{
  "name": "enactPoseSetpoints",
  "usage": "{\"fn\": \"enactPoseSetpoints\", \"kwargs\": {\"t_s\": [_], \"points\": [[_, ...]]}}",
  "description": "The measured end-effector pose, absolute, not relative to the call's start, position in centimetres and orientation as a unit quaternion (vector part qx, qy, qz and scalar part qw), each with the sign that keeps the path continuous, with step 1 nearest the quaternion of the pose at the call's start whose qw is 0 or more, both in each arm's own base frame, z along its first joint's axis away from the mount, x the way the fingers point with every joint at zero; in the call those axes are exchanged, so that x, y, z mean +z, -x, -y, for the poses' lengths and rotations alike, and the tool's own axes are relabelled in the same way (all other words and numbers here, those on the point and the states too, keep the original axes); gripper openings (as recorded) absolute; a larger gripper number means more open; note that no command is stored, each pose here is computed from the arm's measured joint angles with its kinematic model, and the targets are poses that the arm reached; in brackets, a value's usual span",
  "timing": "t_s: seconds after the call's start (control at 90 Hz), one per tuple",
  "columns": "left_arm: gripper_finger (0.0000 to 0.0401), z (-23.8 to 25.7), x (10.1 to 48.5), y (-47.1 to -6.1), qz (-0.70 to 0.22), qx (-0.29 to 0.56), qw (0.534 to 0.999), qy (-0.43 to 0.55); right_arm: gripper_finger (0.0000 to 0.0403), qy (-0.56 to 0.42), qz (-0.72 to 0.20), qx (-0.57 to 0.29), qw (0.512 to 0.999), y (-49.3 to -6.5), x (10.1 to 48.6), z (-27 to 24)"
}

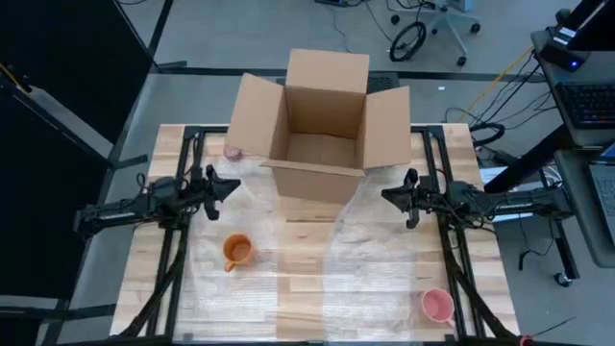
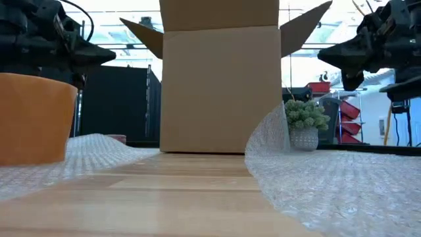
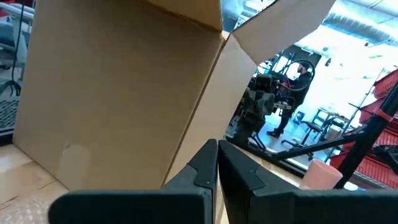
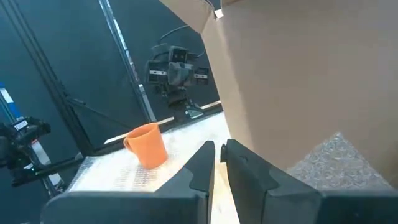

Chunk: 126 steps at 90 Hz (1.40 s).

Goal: Wrap mug
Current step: Put the pink cup into the right bubble wrap

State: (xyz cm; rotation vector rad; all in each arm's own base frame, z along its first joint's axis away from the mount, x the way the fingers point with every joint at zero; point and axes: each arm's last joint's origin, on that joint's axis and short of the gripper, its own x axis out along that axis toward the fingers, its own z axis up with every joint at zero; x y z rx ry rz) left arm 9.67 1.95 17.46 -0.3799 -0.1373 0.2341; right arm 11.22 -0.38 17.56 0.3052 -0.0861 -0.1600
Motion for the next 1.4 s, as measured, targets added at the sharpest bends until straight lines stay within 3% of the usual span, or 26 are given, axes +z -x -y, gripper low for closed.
{"fn": "enactPoseSetpoints", "kwargs": {"t_s": [0.722, 0.856, 0.967, 1.122, 1.267, 1.4], "points": [[0.0000, -2.0, 17.5, -9.7, 0.068, 0.116, 0.973, 0.188, 0.0027, -0.153, 0.043, -0.080, 0.984, -11.2, 17.6, 0.4], [0.0000, -2.0, 17.5, -9.7, 0.068, 0.116, 0.973, 0.188, 0.0032, -0.208, 0.048, -0.079, 0.974, -11.2, 17.6, 0.4], [0.0000, -2.0, 17.5, -9.7, 0.070, 0.115, 0.973, 0.188, 0.0063, -0.230, 0.064, -0.050, 0.970, -11.2, 18.9, 0.2], [0.0000, -2.0, 17.5, -9.7, 0.070, 0.115, 0.973, 0.188, 0.0138, -0.211, 0.092, -0.036, 0.973, -11.1, 22.5, 0.2], [0.0000, -2.0, 17.5, -9.7, 0.070, 0.115, 0.973, 0.188, 0.0198, -0.188, 0.042, 0.005, 0.981, -11.3, 26.0, -0.1], [0.0000, -1.9, 17.5, -9.7, 0.070, 0.115, 0.973, 0.188, 0.0225, -0.201, -0.042, 0.053, 0.977, -11.8, 29.6, -0.7]]}}
